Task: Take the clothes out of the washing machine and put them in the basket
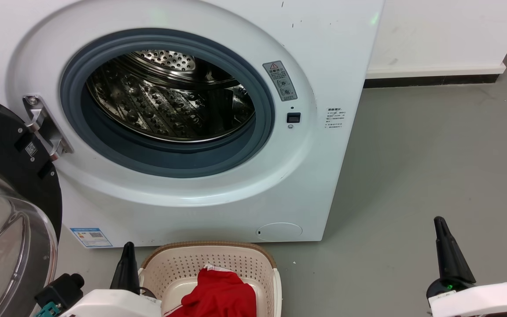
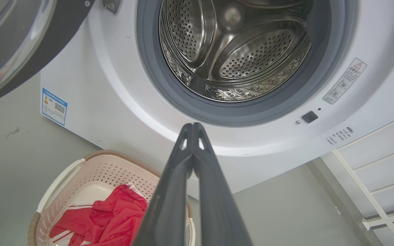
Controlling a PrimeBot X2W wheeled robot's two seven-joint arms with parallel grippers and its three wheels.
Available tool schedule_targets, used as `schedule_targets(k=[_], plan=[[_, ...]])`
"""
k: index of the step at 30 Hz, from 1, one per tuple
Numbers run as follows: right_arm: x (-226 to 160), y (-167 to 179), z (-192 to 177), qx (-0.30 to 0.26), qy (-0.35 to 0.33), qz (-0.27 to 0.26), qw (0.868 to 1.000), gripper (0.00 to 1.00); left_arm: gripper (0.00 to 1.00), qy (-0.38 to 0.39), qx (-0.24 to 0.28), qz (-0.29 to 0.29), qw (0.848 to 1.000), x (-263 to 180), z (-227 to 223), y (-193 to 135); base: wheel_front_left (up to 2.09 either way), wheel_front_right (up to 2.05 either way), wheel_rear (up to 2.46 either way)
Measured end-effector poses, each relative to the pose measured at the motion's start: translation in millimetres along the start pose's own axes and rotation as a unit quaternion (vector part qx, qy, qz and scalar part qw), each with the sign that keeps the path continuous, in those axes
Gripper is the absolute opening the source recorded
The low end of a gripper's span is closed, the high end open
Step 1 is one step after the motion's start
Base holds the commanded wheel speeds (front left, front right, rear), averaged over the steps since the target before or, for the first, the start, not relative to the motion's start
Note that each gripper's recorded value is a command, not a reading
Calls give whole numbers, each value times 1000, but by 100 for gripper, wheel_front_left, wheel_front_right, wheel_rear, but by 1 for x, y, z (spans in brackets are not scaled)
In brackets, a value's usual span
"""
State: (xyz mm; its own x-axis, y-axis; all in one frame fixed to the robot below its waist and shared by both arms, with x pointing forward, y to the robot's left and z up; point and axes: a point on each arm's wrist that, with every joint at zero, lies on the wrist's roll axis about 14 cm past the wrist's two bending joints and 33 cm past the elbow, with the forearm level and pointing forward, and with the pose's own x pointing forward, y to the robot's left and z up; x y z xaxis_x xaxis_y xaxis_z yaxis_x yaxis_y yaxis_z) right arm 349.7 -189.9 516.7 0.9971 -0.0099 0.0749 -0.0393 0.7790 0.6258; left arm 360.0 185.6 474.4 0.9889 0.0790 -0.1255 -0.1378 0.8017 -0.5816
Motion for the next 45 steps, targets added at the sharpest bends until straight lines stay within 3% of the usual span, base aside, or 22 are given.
schedule_targets(k=[21, 45], plan=[[12, -9, -2, 136, 10, -20, 990, 0, 0, 19, -146, -7, 989, 8, 2, 0, 0, 0, 0], [21, -16, -6, 261, 20, -36, 964, 0, 0, 24, -278, -26, 960, 15, 10, -4, 0, 0, 0]])
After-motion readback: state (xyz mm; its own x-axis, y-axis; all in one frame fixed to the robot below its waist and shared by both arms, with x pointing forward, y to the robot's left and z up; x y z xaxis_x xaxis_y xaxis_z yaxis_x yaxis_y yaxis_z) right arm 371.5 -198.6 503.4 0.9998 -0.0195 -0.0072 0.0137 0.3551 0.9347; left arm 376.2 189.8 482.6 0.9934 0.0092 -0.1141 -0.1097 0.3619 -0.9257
